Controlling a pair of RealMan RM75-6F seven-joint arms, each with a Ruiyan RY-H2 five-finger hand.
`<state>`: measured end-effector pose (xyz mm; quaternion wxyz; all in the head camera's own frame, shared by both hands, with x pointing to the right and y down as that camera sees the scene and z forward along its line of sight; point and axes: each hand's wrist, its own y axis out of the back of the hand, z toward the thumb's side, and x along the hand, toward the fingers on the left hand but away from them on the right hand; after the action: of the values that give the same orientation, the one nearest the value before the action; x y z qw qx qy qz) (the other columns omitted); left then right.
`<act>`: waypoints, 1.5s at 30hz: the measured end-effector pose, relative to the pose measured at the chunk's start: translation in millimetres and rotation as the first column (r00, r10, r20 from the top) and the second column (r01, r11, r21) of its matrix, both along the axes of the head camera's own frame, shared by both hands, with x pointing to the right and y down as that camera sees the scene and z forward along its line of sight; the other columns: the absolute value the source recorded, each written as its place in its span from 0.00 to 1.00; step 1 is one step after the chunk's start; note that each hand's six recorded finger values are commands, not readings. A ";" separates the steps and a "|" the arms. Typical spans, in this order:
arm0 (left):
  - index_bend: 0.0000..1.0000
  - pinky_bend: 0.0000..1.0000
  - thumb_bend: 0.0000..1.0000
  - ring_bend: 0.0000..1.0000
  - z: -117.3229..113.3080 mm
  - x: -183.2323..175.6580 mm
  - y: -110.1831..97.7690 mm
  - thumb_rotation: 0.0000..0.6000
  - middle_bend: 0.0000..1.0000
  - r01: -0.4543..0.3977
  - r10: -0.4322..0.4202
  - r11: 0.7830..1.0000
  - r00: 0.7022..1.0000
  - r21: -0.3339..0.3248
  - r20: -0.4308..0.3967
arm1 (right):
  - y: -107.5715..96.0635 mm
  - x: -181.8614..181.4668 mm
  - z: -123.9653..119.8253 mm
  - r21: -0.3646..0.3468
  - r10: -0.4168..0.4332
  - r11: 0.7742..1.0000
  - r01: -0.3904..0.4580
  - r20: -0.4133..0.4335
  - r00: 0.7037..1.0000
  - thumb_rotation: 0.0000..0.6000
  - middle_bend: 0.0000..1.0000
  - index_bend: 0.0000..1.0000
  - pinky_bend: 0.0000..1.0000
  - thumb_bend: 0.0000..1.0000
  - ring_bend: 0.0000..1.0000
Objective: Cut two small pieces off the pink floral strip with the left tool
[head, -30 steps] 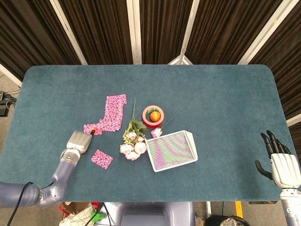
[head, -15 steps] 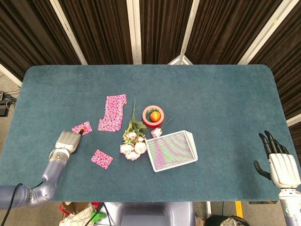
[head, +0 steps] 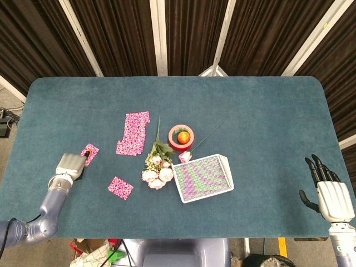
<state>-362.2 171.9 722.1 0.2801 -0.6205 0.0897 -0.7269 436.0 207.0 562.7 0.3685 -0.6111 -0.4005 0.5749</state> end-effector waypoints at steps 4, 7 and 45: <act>0.00 0.66 0.82 0.67 -9.5 14.7 -5.6 1.00 0.74 -0.026 0.029 0.999 0.996 0.041 -0.082 | -0.4 0.5 0.8 -0.001 0.001 1.000 -0.001 -0.004 1.000 1.00 0.05 0.00 0.26 0.37 0.16; 0.00 0.63 0.74 0.60 -20.4 30.1 -6.2 1.00 0.64 -0.042 0.052 0.997 0.986 0.065 -0.160 | -0.3 1.3 1.3 -0.002 0.003 1.000 -0.003 -0.008 1.000 1.00 0.05 0.00 0.26 0.37 0.16; 0.00 0.11 0.43 0.00 -130.5 -82.4 68.7 1.00 0.00 0.227 -0.064 0.860 0.937 0.457 -0.344 | -0.6 0.4 -2.9 0.049 0.003 0.999 -0.001 -0.036 0.999 1.00 0.05 0.00 0.26 0.37 0.15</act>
<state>-444.6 240.6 591.6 0.3534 -0.6290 0.3621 -0.5902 436.4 206.4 559.8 0.3900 -0.5908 -0.4084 0.5762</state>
